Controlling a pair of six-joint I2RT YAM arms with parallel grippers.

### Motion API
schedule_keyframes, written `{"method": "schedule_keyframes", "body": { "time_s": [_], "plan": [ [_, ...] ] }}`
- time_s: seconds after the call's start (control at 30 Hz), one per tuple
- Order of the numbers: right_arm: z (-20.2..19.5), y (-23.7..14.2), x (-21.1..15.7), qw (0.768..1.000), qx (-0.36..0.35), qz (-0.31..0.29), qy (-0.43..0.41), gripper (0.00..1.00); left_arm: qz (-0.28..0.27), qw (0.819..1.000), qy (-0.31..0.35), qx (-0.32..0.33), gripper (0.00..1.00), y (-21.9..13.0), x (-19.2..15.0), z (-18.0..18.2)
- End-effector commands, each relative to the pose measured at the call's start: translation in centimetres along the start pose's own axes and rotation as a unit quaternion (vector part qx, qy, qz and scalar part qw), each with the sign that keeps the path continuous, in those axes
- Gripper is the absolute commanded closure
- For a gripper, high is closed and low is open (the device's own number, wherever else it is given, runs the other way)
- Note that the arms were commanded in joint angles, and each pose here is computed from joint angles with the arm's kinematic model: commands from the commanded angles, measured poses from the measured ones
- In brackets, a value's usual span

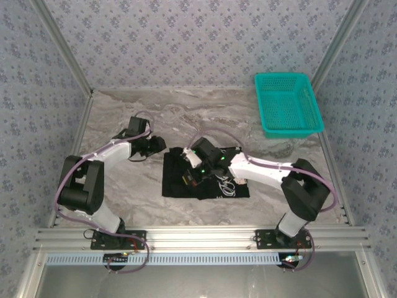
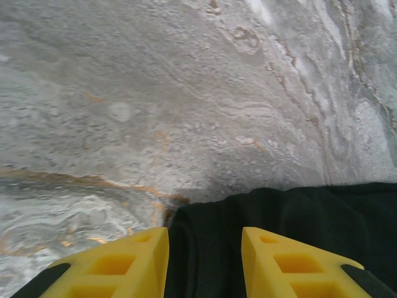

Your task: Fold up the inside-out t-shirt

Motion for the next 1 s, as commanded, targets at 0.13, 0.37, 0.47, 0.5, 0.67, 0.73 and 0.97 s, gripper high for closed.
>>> {"method": "schedule_keyframes", "body": {
  "time_s": [0.13, 0.37, 0.47, 0.5, 0.67, 0.73, 0.97],
  "plan": [
    [6.2, 4.2, 2.6, 0.993, 0.096, 0.018, -0.069, 0.94, -0.03, 0.999, -0.013, 0.035, 0.63, -1.8, 0.1, 2.0],
    [10.2, 5.0, 3.2, 0.98, 0.154, 0.031, -0.126, 0.63, -0.047, 0.996, -0.057, 0.055, 0.55, -2.3, -0.1, 4.9],
    [8.6, 4.1, 2.3, 0.984, 0.121, 0.044, -0.123, 0.47, -0.046, 0.996, -0.057, 0.049, 0.49, -2.9, -0.6, 5.0],
    [8.1, 3.5, 2.2, 0.985, 0.112, 0.042, -0.123, 0.41, -0.045, 0.996, -0.056, 0.045, 0.47, -3.1, -0.8, 4.9],
    [7.5, -0.4, 2.9, 0.985, 0.104, -0.007, -0.135, 0.34, -0.038, 0.998, -0.043, 0.036, 0.42, -5.1, -2.1, 4.4],
    [4.8, -1.3, 3.0, 0.992, 0.078, -0.03, -0.096, 0.33, -0.031, 0.999, -0.03, 0.027, 0.39, -5.8, -2.8, 3.8],
    [-6.6, -2.0, 0.8, 0.995, -0.034, -0.027, 0.086, 0.36, 0.008, 0.999, 0.047, -0.008, 0.39, -7.0, -6.0, -1.1]
  ]
}}
Point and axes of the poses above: each hand's point on the last joint's axis, 136 mm out from that joint toward the fingers, its own y axis out along the fingers, its own z axis along the line the jaws close on, x = y × z, the point moved 7 cm from there along -y, back along the fingers, and after that the axes turned 6 degrees about -y, right-handed, at the moved point
